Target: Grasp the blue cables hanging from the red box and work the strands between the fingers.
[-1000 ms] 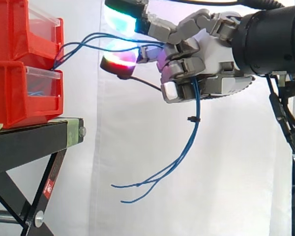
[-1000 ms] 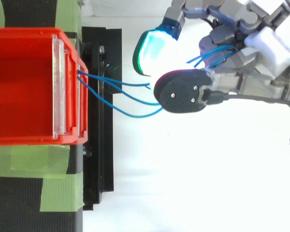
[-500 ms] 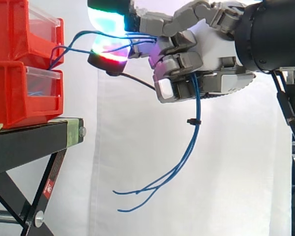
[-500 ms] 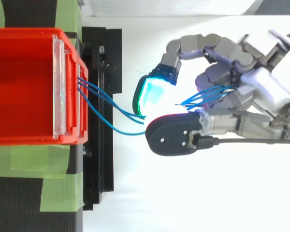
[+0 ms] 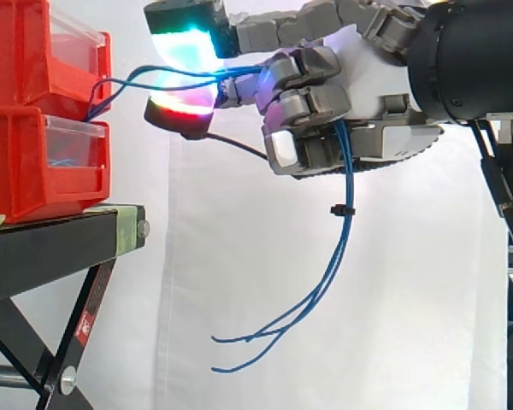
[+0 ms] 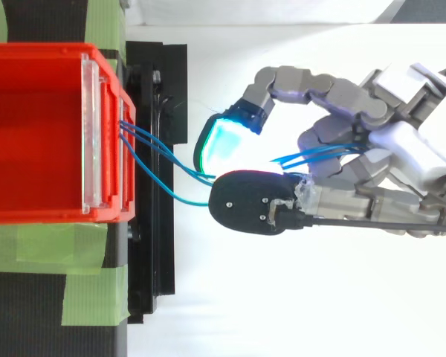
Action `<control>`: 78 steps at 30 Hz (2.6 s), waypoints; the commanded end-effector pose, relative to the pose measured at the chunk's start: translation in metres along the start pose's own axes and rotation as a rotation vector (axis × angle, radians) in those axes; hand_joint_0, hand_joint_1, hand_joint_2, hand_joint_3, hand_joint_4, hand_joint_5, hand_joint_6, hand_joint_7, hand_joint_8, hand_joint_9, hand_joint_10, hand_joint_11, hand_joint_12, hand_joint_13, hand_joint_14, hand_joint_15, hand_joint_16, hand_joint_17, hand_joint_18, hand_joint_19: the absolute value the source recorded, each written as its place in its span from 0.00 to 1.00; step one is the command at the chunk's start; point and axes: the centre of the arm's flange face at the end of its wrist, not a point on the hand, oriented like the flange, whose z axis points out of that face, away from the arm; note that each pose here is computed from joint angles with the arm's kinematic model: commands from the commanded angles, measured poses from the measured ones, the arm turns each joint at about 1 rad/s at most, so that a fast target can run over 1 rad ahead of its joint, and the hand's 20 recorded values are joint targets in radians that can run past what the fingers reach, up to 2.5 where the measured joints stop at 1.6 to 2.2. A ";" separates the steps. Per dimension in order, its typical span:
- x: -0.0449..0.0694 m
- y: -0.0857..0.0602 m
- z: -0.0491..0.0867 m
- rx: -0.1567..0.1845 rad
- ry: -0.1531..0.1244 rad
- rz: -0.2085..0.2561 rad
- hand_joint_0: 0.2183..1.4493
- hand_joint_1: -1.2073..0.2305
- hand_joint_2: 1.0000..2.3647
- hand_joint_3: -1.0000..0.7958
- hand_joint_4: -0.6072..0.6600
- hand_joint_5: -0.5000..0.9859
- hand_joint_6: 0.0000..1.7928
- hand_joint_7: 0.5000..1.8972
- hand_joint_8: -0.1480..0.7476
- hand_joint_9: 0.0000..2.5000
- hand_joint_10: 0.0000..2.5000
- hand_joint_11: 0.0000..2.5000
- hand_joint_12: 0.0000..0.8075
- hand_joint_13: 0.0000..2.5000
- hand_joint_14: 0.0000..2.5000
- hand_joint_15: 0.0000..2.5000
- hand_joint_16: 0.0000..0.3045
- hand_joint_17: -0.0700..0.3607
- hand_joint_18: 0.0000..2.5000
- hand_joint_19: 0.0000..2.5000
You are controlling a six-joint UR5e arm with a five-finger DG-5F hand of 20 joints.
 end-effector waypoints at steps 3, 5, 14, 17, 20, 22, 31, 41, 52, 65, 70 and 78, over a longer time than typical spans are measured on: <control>0.000 0.000 0.000 0.000 -0.001 0.022 0.50 0.40 0.01 0.37 0.68 0.60 0.00 0.67 0.77 0.53 1.00 1.00 0.83 0.68 1.00 0.77 0.66 0.51 0.78 0.29; 0.000 0.000 0.000 0.000 0.000 0.027 0.51 0.37 0.01 0.39 0.68 0.57 0.04 0.65 0.77 0.53 1.00 1.00 0.83 0.68 1.00 0.77 0.66 0.51 0.78 0.29; 0.004 0.001 -0.001 -0.010 0.015 0.050 0.57 0.29 0.01 0.37 0.63 0.35 0.36 0.48 0.77 0.53 1.00 1.00 0.83 0.68 1.00 0.77 0.66 0.51 0.78 0.29; 0.007 0.002 -0.003 -0.012 0.040 0.045 0.59 0.27 0.01 0.30 0.63 0.29 0.41 0.46 0.77 0.53 1.00 1.00 0.83 0.68 1.00 0.77 0.66 0.51 0.78 0.29; 0.008 0.002 -0.003 -0.013 0.060 0.038 0.55 0.25 0.01 0.13 0.64 0.26 0.41 0.46 0.77 0.53 1.00 1.00 0.83 0.68 1.00 0.77 0.66 0.51 0.78 0.29; 0.010 0.001 -0.004 -0.014 0.079 0.033 0.55 0.24 0.00 0.04 0.64 0.25 0.42 0.46 0.77 0.53 1.00 1.00 0.83 0.68 1.00 0.77 0.66 0.51 0.78 0.29; 0.011 0.001 -0.004 -0.015 0.091 0.032 0.70 0.30 0.01 0.42 0.64 0.30 0.60 0.38 0.77 0.53 1.00 1.00 0.83 0.68 1.00 0.77 0.66 0.51 0.78 0.29; 0.010 0.001 -0.004 -0.014 0.090 0.047 0.47 0.29 0.00 0.00 0.67 0.30 0.50 0.44 0.77 0.53 1.00 1.00 0.83 0.68 1.00 0.77 0.66 0.51 0.78 0.29; 0.008 0.000 -0.005 0.002 0.090 0.057 0.64 0.31 0.01 0.28 0.66 0.34 0.51 0.43 0.77 0.53 1.00 1.00 0.83 0.68 1.00 0.77 0.66 0.51 0.78 0.29; 0.007 -0.001 -0.006 0.005 0.089 0.064 0.78 0.36 0.11 0.62 0.63 0.41 0.55 0.41 0.77 0.53 1.00 1.00 0.83 0.68 1.00 0.77 0.66 0.51 0.78 0.29; 0.007 -0.001 -0.006 0.007 0.089 0.067 0.42 0.37 0.37 0.41 0.67 0.50 0.32 0.48 0.77 0.53 1.00 1.00 0.83 0.68 1.00 0.77 0.66 0.51 0.78 0.29; 0.008 0.000 -0.005 0.005 0.089 0.082 0.70 0.40 0.31 0.62 0.62 0.70 0.01 0.62 0.77 0.53 1.00 1.00 0.83 0.68 1.00 0.77 0.66 0.51 0.78 0.29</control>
